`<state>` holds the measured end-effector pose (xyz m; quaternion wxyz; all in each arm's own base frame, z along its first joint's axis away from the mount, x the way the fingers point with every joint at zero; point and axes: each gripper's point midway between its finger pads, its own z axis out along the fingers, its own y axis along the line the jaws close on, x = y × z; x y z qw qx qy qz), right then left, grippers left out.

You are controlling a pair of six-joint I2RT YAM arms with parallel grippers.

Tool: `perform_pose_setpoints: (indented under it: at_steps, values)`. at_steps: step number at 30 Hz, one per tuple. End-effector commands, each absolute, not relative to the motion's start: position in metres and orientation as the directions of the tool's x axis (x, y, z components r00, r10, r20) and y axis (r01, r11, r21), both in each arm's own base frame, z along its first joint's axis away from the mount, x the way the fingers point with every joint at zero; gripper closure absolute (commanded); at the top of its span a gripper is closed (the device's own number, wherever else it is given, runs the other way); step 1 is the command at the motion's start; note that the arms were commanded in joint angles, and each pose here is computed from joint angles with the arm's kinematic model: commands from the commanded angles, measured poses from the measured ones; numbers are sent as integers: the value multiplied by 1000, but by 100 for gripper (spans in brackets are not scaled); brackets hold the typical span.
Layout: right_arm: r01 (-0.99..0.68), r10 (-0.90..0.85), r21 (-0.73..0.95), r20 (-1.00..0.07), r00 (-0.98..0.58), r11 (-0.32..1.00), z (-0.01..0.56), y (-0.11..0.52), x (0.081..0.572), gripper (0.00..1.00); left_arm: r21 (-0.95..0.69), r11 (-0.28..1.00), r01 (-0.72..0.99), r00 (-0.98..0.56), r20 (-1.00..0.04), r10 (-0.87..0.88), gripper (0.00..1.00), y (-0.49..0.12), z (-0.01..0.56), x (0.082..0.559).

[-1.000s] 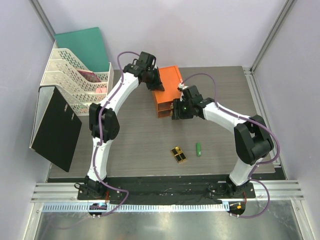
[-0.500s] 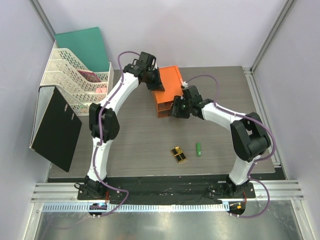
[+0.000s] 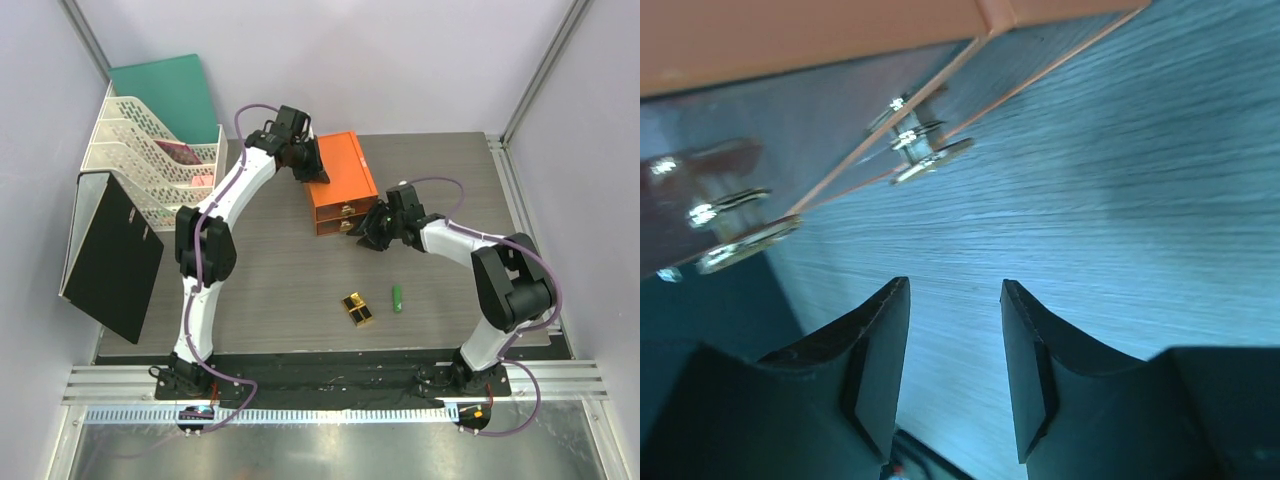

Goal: Organize the makeup

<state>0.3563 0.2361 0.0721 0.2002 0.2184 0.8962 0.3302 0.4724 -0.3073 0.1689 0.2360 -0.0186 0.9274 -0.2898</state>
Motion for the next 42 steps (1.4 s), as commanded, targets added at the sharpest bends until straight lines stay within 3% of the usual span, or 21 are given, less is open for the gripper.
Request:
perform_pose_setpoints:
  at_steps: [1,2,11,19,34,39,42]
  values:
    - [286,664,808,-165,-730,515,115,241,376,53,-445,894,53,-945,-311,-99,100,-287,122,442]
    - [339,700,813,-113,-706,473,110,239,374,54,-445,894,53,-945,-311,-99,100,-287,122,442]
    - [447,807,836,9,-591,318,94,233,385,57,-452,891,48,-947,-305,-104,100,-287,120,440]
    - [427,824,870,44,-564,246,102,239,404,57,-461,886,48,-951,-293,-101,100,-289,117,438]
    - [461,830,851,57,-555,251,80,248,428,60,-477,877,60,-953,-287,-92,100,-293,118,437]
    - [520,816,806,83,-571,282,63,251,421,71,-474,878,63,-954,-287,-86,100,-292,118,437]
    - [553,816,775,86,-572,306,57,248,415,87,-471,880,66,-954,-289,-84,100,-292,118,437]
